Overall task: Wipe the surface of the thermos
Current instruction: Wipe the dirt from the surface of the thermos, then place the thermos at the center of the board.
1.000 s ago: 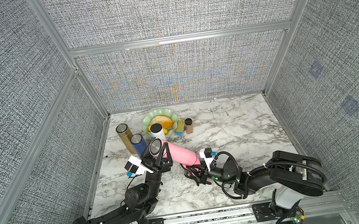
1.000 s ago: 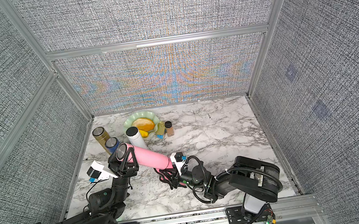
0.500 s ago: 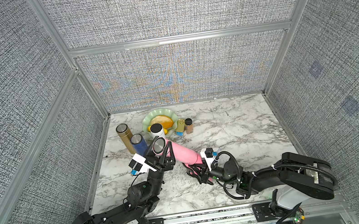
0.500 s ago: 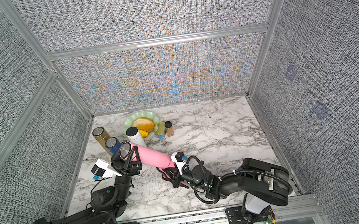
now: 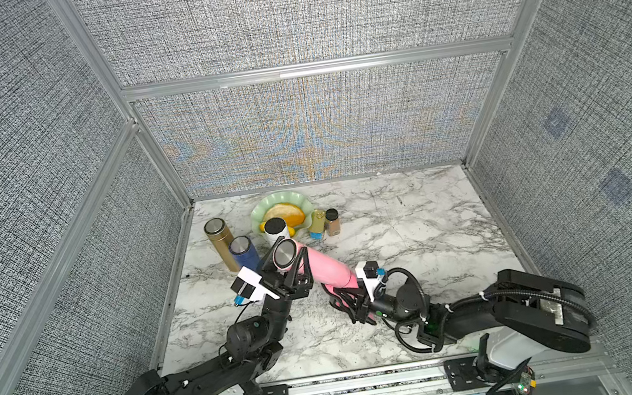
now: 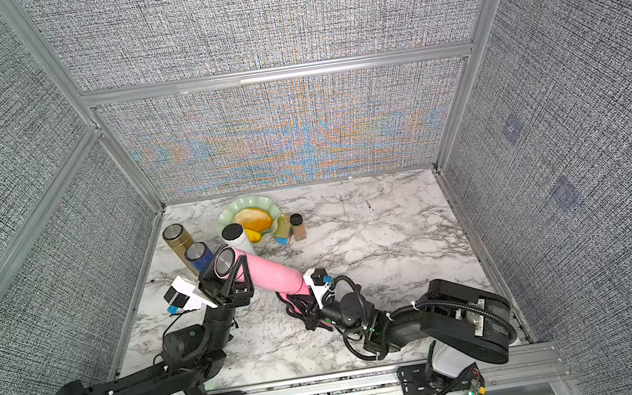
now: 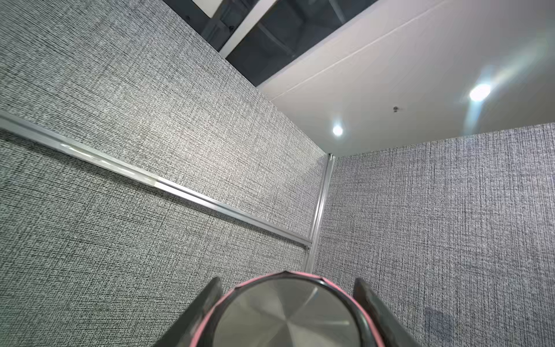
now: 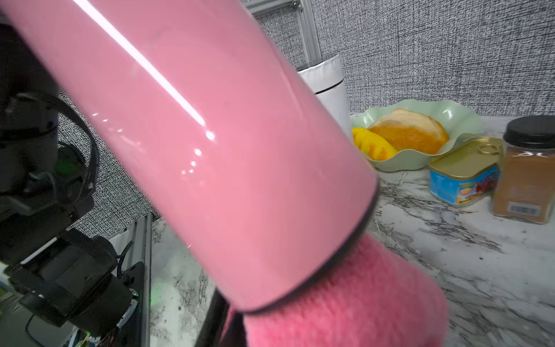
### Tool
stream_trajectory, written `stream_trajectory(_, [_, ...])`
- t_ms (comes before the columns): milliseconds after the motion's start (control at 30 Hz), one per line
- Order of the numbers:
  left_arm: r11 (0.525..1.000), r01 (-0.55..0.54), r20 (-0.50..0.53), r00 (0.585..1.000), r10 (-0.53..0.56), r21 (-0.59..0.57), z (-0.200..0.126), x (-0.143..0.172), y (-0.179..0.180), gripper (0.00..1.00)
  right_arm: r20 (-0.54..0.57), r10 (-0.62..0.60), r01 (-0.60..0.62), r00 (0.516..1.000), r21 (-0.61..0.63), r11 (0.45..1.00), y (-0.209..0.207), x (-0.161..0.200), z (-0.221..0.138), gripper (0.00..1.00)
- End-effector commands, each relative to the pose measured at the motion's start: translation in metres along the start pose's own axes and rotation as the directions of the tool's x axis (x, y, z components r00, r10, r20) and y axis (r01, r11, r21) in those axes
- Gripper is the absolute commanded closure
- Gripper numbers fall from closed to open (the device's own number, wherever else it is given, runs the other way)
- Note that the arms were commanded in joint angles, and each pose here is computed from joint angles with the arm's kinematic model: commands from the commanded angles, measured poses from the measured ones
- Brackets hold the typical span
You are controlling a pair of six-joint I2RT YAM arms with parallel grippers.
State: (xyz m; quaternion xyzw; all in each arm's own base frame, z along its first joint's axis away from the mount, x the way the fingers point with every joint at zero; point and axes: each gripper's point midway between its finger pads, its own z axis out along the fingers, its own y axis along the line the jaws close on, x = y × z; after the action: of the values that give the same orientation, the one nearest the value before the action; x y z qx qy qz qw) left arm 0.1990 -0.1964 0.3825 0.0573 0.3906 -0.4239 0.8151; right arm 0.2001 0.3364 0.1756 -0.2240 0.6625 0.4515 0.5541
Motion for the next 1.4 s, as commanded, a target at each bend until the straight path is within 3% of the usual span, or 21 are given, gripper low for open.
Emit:
stream_trajectory(0, [0.993, -0.114, -0.001, 0.993, 0.114, -0.018, 0.010, 0.003, 0.002, 1.00, 0.143, 0.023, -0.029, 0.989, 0.046, 0.999, -0.016, -0.033, -0.019, 1.00])
stream_trajectory(100, [0.966, -0.228, -0.060, 0.973, 0.222, -0.119, 0.025, 0.023, 0.020, 1.00, 0.136, 0.049, -0.069, 0.989, 0.152, 0.986, -0.052, -0.032, -0.035, 1.00])
stream_trajectory(267, [0.875, -0.389, -0.114, 0.921, 0.372, -0.288, 0.038, 0.053, 0.052, 1.00, 0.129, 0.076, -0.118, 0.989, 0.359, 0.926, -0.102, -0.026, -0.063, 1.00])
stream_trajectory(433, [0.837, -0.451, -0.195, 0.892, 0.409, -0.309, 0.051, 0.099, 0.064, 1.00, 0.094, 0.102, -0.135, 0.990, 0.477, 0.868, -0.123, -0.016, -0.079, 1.00])
stream_trajectory(600, [0.746, -0.530, -0.283, 0.848, 0.449, -0.404, 0.054, 0.125, 0.088, 1.00, 0.095, 0.107, -0.142, 0.990, 0.560, 0.816, -0.137, -0.014, -0.091, 1.00])
stream_trajectory(733, [0.711, -0.583, -0.329, 0.811, 0.484, -0.393, 0.061, 0.146, 0.096, 1.00, 0.067, 0.103, -0.122, 0.992, 0.600, 0.790, -0.145, -0.017, -0.088, 1.00])
stream_trajectory(833, [0.713, -0.591, -0.368, 0.802, 0.471, -0.376, 0.065, 0.160, 0.105, 1.00, 0.057, 0.113, -0.124, 0.992, 0.607, 0.785, -0.149, -0.014, -0.086, 1.00])
stream_trajectory(1033, [0.809, -0.476, -0.434, 0.845, 0.313, -0.345, 0.068, 0.183, 0.133, 1.00, 0.057, 0.137, -0.144, 0.989, 0.608, 0.781, -0.152, -0.007, -0.088, 1.00])
stream_trajectory(1167, [0.774, -0.507, -0.459, 0.830, 0.319, -0.380, 0.067, 0.186, 0.145, 1.00, 0.053, 0.140, -0.143, 0.989, 0.608, 0.781, -0.152, -0.008, -0.087, 1.00])
stream_trajectory(1367, [0.761, -0.516, -0.460, 0.827, 0.323, -0.394, 0.059, 0.198, 0.155, 1.00, 0.036, 0.141, -0.133, 0.989, 0.616, 0.777, -0.154, -0.010, -0.083, 1.00])
